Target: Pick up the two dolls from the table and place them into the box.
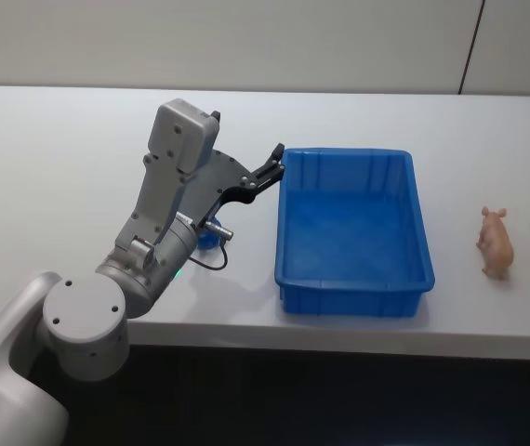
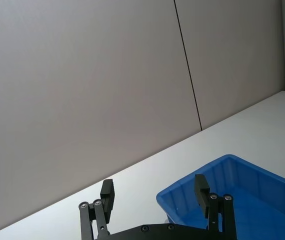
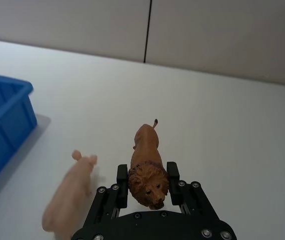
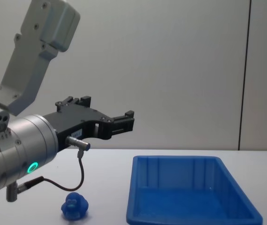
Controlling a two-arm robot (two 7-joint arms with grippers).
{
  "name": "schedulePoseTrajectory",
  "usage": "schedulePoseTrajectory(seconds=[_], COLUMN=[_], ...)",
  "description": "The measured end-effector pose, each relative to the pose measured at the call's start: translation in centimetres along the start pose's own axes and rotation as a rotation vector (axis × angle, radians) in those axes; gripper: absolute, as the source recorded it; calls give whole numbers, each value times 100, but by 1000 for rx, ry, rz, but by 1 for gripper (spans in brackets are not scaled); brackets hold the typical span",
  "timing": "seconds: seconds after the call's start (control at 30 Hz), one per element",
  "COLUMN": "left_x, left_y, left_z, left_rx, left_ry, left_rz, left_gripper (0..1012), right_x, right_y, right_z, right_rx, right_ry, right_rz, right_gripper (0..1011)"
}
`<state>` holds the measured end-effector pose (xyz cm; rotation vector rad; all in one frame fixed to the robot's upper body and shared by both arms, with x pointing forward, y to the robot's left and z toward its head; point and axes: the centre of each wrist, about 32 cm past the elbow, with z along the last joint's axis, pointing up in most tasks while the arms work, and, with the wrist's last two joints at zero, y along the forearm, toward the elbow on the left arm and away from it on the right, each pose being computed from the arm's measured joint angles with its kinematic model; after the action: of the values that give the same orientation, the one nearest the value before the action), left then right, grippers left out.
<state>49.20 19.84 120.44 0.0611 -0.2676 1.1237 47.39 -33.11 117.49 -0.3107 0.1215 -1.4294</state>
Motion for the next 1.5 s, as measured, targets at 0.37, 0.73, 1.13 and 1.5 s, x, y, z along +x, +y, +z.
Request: schedulePoseTrajectory(seconds=[0.37,0.73,1.13,1.5], left_x=[0,0,0,0], left_y=[0,0,0,0], left_z=[0,0,0,0], left_rx=[0,0,0,0], left_ry=[0,0,0,0], left_rz=[0,0,0,0], left_gripper=[1001,1002,1001,1002], right_x=[-119,-324,-663,-937], right_y=[35,122,286,458], right_z=[269,496,629,601], right_rx=[127,198,201,145], right_ry=[-52,-83,-94,-75], right_rz=[78,217,404,526], right_gripper=[441,441,441,451])
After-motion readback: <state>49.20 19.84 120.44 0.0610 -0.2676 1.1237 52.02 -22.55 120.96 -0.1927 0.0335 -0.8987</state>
